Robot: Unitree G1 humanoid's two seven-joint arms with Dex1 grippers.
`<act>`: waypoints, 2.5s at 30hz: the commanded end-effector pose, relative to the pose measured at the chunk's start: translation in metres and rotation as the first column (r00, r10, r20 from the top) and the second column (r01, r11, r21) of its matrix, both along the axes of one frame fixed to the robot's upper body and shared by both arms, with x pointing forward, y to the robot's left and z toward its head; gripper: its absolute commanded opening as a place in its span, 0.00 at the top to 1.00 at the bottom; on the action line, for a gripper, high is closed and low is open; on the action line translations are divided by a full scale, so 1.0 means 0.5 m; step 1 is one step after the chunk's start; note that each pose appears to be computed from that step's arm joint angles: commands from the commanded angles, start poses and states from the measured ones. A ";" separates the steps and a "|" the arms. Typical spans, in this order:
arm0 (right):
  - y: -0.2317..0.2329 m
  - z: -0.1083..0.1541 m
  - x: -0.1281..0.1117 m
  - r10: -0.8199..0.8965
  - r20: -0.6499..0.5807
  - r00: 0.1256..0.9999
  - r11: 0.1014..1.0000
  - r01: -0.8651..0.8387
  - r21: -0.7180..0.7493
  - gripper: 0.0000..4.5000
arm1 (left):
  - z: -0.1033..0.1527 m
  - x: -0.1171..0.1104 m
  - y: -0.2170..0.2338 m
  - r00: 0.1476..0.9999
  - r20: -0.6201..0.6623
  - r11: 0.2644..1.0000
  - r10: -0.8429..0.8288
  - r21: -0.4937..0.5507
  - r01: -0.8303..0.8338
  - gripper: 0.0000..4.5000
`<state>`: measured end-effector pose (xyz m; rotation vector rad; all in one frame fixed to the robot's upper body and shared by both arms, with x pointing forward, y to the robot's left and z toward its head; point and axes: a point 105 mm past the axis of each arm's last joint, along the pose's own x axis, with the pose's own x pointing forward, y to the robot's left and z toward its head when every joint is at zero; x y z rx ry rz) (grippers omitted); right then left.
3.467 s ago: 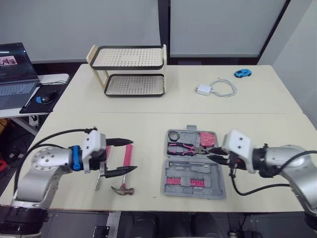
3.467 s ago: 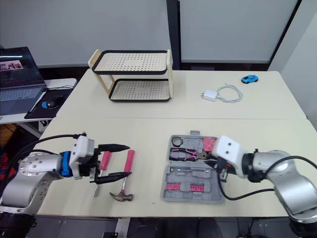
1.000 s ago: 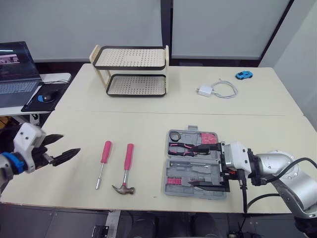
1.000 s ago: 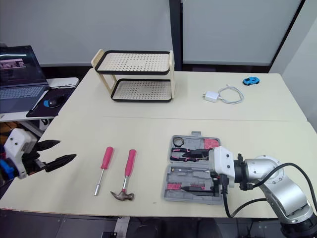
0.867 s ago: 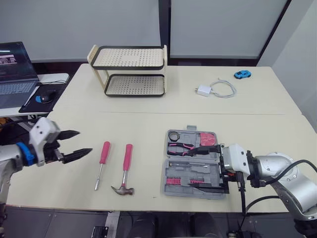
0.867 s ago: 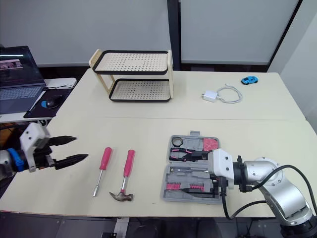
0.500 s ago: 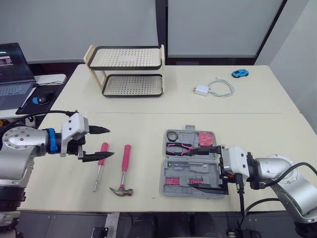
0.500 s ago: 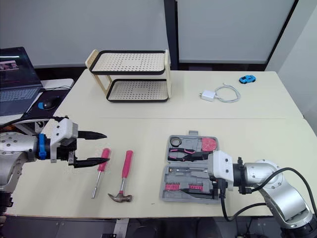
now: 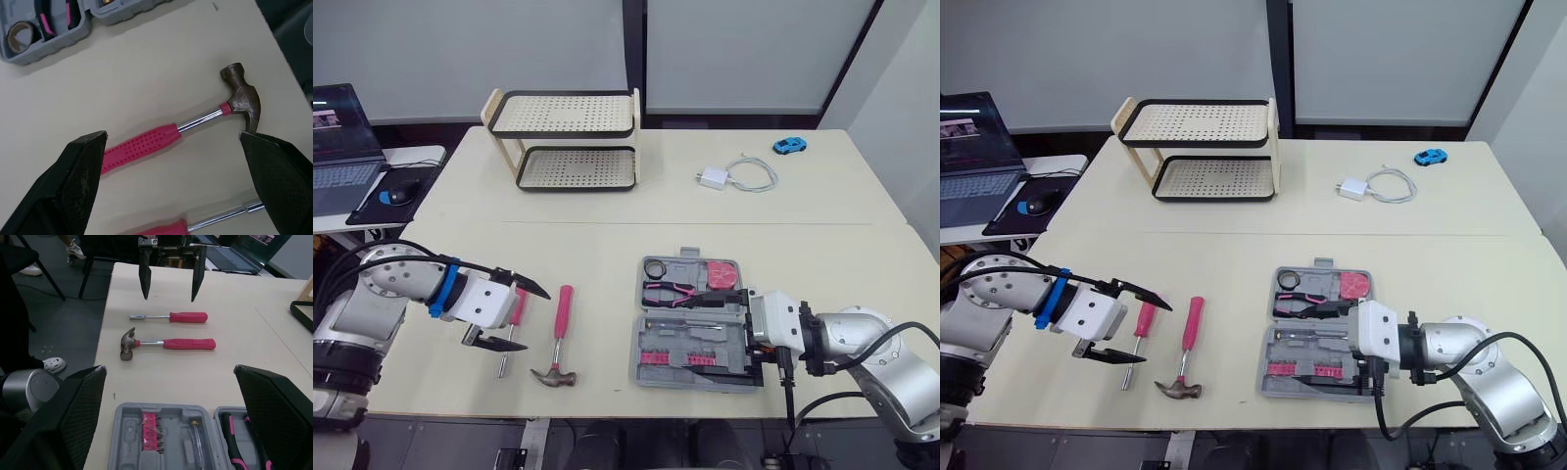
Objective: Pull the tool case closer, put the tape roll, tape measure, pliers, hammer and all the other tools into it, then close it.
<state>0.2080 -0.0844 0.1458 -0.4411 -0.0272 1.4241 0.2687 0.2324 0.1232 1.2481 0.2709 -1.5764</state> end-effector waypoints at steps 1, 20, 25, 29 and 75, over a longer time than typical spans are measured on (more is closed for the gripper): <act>0.008 0.018 -0.011 0.026 0.046 0.999 1.000 -0.027 0.016 0.01 | -0.004 0.002 -0.011 0.995 0.042 0.995 -0.094 0.035 0.092 0.00; 0.020 0.017 -0.022 0.068 0.050 0.996 0.998 -0.068 0.003 0.01 | -0.052 0.007 -0.072 0.845 0.089 0.819 -0.527 0.320 0.477 0.00; 0.019 0.015 -0.027 0.054 0.046 0.997 0.999 -0.054 0.001 0.01 | -0.077 0.003 -0.069 0.828 0.080 0.784 -0.555 0.382 0.489 0.00; 0.019 0.016 -0.028 0.051 0.048 0.998 0.999 -0.051 -0.004 0.01 | -0.092 0.006 -0.082 0.820 0.109 0.782 -0.562 0.392 0.484 0.00; 0.034 0.012 -0.039 0.048 0.054 0.997 0.999 -0.048 -0.016 0.00 | -0.175 -0.004 -0.133 0.710 0.122 0.674 -0.694 0.459 0.580 1.00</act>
